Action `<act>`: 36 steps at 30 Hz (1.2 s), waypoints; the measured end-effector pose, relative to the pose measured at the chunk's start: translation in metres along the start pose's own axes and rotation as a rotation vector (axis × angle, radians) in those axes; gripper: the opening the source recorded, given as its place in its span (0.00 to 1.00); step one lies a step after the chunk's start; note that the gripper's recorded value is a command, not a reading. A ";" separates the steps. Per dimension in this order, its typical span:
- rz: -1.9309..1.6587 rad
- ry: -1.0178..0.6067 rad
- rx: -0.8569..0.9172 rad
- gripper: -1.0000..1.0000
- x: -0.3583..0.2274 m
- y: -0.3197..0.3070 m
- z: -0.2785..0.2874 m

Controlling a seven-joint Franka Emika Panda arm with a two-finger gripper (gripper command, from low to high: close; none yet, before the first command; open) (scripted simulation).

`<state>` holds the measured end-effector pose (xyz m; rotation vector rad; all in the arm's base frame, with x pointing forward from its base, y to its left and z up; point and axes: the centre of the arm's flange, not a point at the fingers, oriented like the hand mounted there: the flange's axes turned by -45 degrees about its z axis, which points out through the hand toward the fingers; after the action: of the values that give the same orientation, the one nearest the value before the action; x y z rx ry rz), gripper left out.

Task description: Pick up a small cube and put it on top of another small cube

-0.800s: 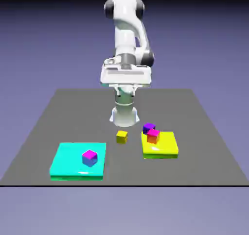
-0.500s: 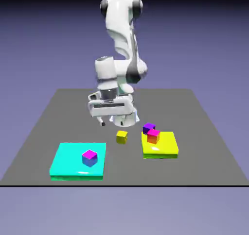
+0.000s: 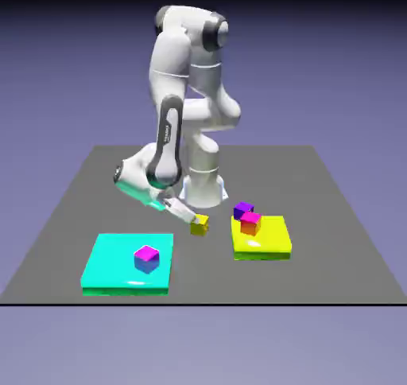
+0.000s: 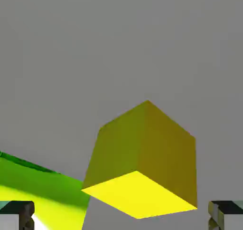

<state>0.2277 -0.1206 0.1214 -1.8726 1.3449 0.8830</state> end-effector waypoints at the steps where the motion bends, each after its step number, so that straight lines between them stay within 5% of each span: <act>1: 0.047 -0.031 0.038 0.50 0.002 0.008 0.002; 10: 0.367 -0.179 0.437 0.50 0.019 0.063 -0.001; 16: 0.367 -0.179 0.437 0.50 0.031 0.043 0.053; 17: 0.367 -0.179 0.437 0.00 0.031 0.043 0.054; 19: 0.368 -0.179 0.437 0.00 0.031 0.043 0.054; 24: 0.367 -0.178 0.439 0.00 0.020 0.062 0.000; 34: 0.125 0.468 0.628 0.00 0.094 0.068 -0.207; 36: 0.090 0.491 0.617 0.00 0.100 0.053 -0.234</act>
<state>0.2350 -0.3769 0.1620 -1.5797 1.7506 0.0001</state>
